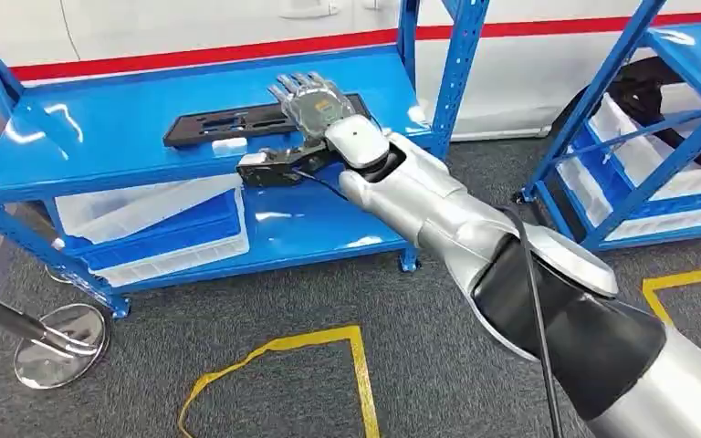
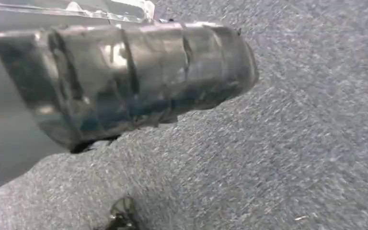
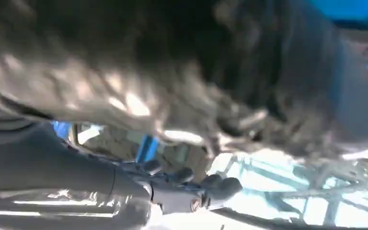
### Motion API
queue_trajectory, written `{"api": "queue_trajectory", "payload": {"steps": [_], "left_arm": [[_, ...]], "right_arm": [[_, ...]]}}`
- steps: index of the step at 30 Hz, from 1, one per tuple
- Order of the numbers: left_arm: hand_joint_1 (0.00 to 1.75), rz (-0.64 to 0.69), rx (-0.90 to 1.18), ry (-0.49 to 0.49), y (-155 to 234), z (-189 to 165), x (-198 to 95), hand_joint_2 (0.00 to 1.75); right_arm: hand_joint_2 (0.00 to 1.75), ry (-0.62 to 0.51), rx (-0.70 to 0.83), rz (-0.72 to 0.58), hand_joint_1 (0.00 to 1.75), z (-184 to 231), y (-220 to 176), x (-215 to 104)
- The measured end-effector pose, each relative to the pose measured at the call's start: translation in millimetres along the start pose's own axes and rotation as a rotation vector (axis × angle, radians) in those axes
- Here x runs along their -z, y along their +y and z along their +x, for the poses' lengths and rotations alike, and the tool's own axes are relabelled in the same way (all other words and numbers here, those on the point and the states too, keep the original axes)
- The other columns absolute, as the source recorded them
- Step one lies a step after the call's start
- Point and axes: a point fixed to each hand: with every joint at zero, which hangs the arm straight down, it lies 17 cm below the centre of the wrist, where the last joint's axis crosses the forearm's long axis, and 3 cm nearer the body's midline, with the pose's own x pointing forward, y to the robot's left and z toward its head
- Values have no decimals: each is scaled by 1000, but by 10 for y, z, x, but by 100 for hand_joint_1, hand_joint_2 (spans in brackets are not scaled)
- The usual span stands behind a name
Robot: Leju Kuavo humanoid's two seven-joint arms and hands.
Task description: Take the parts from the cabinet and place them on the table.
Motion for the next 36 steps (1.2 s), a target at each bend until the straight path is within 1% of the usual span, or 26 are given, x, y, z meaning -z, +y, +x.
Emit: {"api": "queue_trajectory", "payload": {"steps": [17,21,32,36], "left_arm": [[0,4,-5,-7,-6,8,-5,0],[0,5,-12,-6,-7,5,-7,0],[0,0,-6,-15,-17,18,-9,0],[0,0,-5,-13,-16,2,-11,0]], "right_arm": [[0,5,-8,8,0,-45,42,-8],[0,5,-9,17,0,-45,101,-11],[0,16,-15,13,0,-119,76,-19],[0,13,-12,23,0,-91,147,-19]]}}
